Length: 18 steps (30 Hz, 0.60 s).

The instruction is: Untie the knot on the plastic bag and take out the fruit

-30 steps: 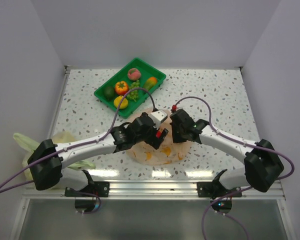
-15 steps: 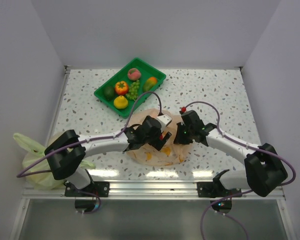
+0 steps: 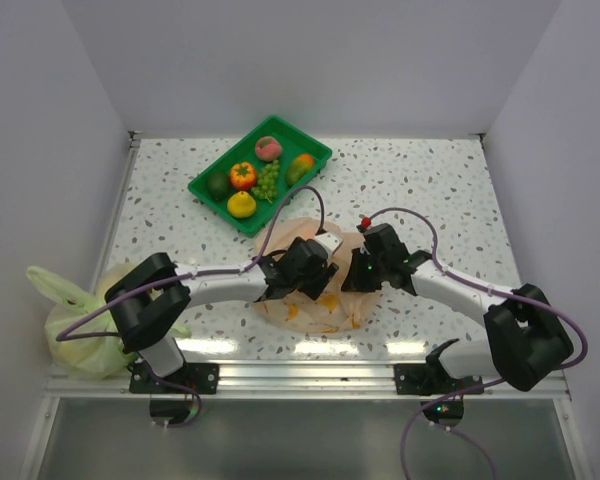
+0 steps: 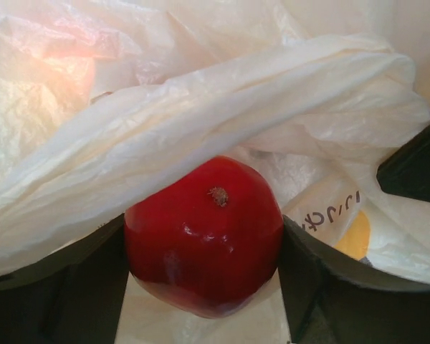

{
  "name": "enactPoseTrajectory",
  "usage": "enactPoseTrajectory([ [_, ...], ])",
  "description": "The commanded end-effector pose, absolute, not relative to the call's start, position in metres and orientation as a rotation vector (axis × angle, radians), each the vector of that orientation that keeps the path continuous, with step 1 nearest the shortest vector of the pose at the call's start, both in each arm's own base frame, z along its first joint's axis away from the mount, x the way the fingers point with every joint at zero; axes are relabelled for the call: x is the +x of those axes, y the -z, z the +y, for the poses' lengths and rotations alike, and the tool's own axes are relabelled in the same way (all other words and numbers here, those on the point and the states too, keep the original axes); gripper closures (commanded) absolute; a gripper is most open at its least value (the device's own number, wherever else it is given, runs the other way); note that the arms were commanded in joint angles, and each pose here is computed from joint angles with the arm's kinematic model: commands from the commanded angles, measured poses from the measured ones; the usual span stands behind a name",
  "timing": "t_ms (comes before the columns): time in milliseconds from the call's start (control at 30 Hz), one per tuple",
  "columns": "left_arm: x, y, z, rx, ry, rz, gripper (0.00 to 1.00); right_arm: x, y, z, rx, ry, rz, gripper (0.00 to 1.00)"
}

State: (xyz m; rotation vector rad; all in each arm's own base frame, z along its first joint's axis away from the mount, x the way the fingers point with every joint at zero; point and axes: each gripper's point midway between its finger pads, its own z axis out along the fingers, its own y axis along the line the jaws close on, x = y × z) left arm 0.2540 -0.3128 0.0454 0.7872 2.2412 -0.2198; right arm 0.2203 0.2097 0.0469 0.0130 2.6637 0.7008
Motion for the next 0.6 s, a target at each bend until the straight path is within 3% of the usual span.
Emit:
enactPoseTrajectory([
  [0,0.265,-0.089,-0.323,0.7,0.276,2.16,0.37,0.224,-0.052,0.215,0.012,-0.738,2.638,1.0],
  [67,0.263,-0.105,-0.319,0.688,0.292,2.148,0.56,0.223,-0.05,0.213,0.015,-0.73,2.645,1.0],
  [167,0.257,-0.132,-0.318,0.667,0.345,2.13,0.69,0.223,-0.049,0.213,0.022,-0.729,2.647,1.0],
  [367,0.252,-0.215,-0.313,0.603,0.459,2.035,0.7,0.226,-0.053,0.211,0.017,-0.698,2.651,1.0],
  [567,0.302,-0.278,-0.267,0.406,0.458,1.98,0.7,0.227,-0.056,0.211,0.001,-0.686,2.654,1.0],
])
